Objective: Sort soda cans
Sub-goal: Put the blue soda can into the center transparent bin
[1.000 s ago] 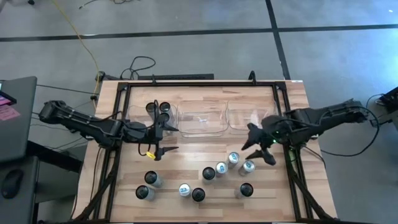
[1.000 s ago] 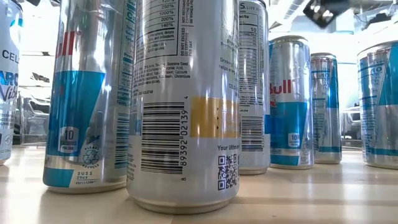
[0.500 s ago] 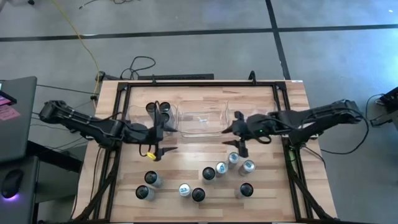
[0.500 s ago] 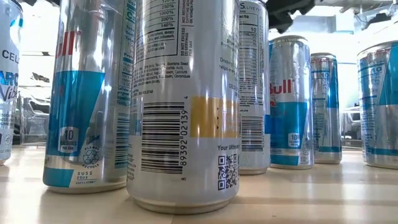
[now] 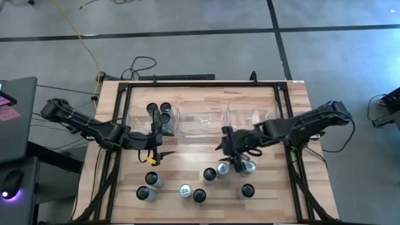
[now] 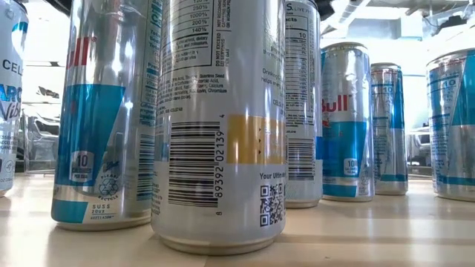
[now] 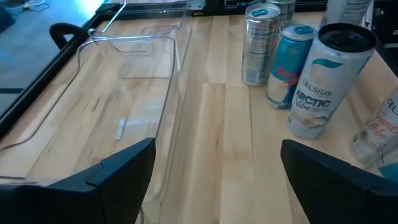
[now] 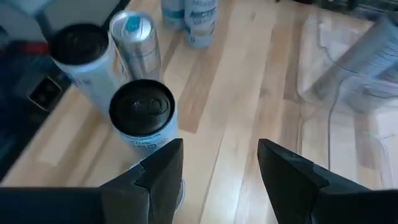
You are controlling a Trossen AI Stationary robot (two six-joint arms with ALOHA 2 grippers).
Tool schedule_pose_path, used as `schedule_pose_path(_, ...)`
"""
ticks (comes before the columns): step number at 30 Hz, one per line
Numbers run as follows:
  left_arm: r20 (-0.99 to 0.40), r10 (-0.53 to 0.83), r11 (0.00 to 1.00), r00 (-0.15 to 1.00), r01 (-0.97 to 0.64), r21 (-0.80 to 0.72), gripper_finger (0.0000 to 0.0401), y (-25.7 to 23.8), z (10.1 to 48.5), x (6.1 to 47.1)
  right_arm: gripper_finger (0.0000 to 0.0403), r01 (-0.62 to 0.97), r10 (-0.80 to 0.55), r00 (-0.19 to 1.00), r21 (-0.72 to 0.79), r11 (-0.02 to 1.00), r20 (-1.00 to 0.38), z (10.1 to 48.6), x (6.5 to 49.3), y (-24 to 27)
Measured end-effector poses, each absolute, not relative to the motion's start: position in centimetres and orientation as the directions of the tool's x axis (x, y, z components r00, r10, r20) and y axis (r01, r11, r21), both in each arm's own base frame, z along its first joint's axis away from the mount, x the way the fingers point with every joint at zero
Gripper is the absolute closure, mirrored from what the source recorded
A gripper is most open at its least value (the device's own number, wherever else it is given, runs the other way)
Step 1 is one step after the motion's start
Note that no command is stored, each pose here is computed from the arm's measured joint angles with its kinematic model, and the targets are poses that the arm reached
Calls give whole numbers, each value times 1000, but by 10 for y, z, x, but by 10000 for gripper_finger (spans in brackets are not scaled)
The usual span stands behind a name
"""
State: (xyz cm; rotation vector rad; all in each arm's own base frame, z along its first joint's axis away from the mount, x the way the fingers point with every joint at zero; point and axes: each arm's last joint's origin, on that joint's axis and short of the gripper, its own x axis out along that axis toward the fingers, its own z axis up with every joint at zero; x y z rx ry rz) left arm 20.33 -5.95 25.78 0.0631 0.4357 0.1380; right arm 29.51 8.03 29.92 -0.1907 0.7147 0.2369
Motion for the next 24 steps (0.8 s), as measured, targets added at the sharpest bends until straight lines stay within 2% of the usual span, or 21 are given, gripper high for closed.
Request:
schedule_pose_path(6, -416, 139, 990, 899, -112, 90, 58, -61, 258, 203, 174, -312, 171, 651, -56, 948, -740, 296, 313, 94)
schedule_pose_path(15, -394, 142, 990, 908, -127, 65, 58, -62, 266, 204, 167, -379, 263, 573, 34, 925, -776, 292, 326, 106)
schedule_pose_path(19, -391, 147, 989, 909, -139, 50, 58, -61, 267, 205, 128, -372, 258, 541, 48, 927, -800, 281, 330, 109)
schedule_pose_path(24, -392, 153, 987, 907, -163, 9, 58, -61, 267, 204, 49, -370, 263, 555, 50, 928, -789, 281, 332, 110)
